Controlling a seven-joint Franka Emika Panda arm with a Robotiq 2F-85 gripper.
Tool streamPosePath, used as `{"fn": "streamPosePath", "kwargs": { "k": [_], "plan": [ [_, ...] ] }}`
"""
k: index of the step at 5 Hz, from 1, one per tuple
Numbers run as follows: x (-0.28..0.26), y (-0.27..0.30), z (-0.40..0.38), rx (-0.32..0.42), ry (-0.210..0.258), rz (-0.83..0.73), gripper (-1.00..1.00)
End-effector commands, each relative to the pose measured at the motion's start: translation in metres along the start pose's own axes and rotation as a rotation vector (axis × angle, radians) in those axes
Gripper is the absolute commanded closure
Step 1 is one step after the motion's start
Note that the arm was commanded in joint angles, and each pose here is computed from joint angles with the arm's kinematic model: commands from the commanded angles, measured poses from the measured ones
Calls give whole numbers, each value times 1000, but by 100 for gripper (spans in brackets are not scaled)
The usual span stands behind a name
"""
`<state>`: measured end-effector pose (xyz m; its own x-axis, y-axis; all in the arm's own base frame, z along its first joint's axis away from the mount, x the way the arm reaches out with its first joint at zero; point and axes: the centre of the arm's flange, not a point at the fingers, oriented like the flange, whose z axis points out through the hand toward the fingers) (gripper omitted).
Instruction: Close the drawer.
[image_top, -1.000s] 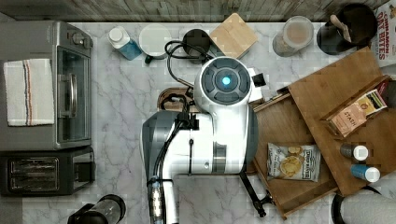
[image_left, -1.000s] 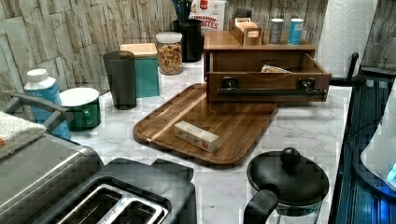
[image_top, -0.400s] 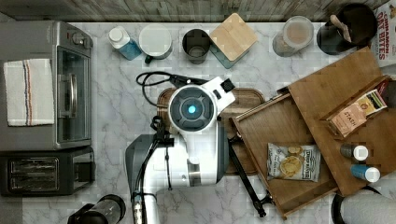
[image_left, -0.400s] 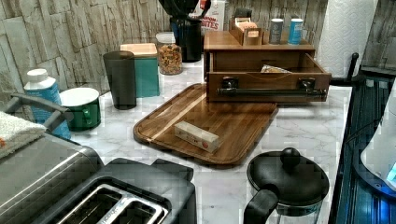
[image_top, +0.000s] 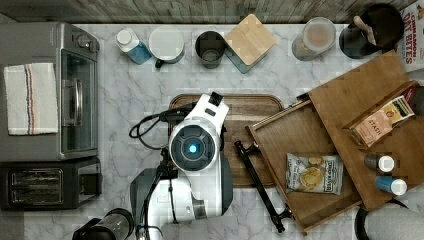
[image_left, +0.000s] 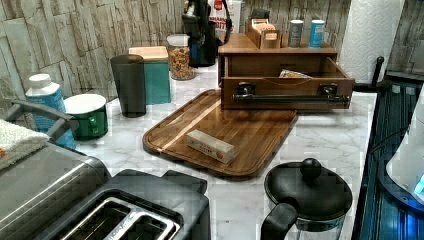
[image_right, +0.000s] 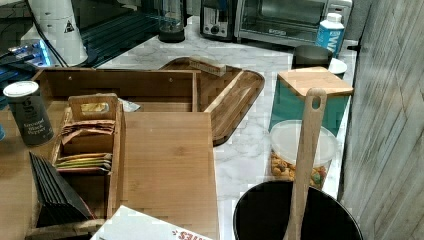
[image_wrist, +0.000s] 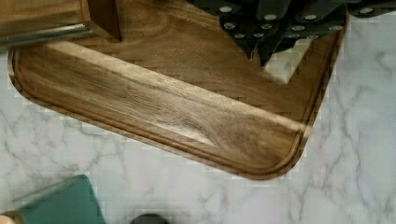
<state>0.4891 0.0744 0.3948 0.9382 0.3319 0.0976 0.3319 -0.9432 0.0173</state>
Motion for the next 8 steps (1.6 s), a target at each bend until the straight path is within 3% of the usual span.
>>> {"fn": "streamPosePath", "kwargs": {
  "k": [1, 2, 3, 5, 7, 8],
  "plan": [
    [-66, 61, 63, 68, -28, 25, 100],
    [-81, 67, 78, 97, -97, 42, 100],
    [-99, 57, 89, 109, -129, 58, 100],
    [-131, 34, 119, 152, -169, 105, 100],
    [-166, 72, 116, 93, -209, 45, 100],
    [-171, 97, 102, 67, -193, -16, 100]
  ]
}}
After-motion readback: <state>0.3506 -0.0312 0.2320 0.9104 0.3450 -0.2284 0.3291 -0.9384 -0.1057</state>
